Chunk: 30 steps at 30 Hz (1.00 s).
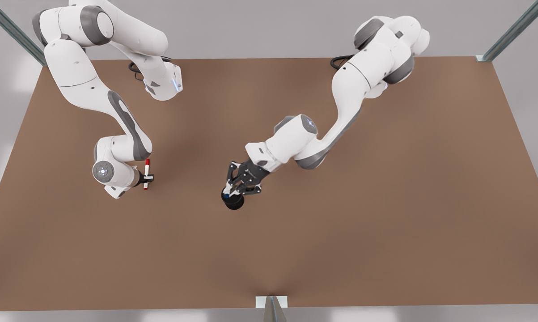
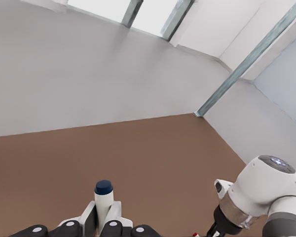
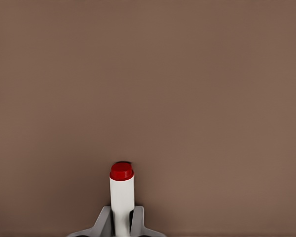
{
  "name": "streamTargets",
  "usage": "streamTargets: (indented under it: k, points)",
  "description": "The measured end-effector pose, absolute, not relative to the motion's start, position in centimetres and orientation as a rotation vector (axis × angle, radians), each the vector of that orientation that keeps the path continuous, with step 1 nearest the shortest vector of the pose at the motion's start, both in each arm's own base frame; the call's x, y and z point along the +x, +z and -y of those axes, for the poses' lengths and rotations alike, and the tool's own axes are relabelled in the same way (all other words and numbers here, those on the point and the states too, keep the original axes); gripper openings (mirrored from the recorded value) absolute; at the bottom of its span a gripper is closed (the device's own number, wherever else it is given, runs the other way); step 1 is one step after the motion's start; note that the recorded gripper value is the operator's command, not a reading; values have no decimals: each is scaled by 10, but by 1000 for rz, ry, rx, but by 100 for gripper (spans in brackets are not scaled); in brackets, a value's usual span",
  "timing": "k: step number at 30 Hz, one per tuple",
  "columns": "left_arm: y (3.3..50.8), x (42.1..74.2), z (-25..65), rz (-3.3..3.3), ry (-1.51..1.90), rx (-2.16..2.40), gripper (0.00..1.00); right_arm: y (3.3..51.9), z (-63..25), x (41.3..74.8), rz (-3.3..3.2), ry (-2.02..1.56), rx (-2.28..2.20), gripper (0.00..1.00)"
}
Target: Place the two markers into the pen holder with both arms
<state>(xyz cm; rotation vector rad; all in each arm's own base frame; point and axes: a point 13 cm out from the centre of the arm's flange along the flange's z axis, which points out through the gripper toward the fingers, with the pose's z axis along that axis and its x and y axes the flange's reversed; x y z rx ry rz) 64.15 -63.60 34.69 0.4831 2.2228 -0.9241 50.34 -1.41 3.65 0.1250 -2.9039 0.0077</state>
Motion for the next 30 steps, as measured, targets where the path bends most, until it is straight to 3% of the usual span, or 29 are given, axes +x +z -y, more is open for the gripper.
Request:
streamTargets:
  k: [15, 18, 23, 24, 25, 28, 30]
  points:
    - [251, 624, 657, -2041, -855, 598, 21, 52, 10, 514, 2933, 11, 147, 28]
    - [235, 625, 653, -2048, -840, 608, 21, 91, -1, 540, 3001, 30, 182, 28]
    - [216, 622, 651, -2056, -823, 629, 21, 190, -48, 617, 3191, 36, 298, 28]
    - [206, 621, 649, -2065, -818, 633, 53, 206, -57, 627, 3219, 32, 320, 28]
    - [199, 618, 651, -2069, -817, 639, 100, 223, -70, 636, 3247, 25, 348, 28]
    - [185, 608, 657, -2061, -823, 647, 100, 268, -94, 657, 3321, 8, 394, 29]
    - [204, 622, 645, -2031, -803, 651, 100, 299, -124, 667, 3369, -39, 436, 29]
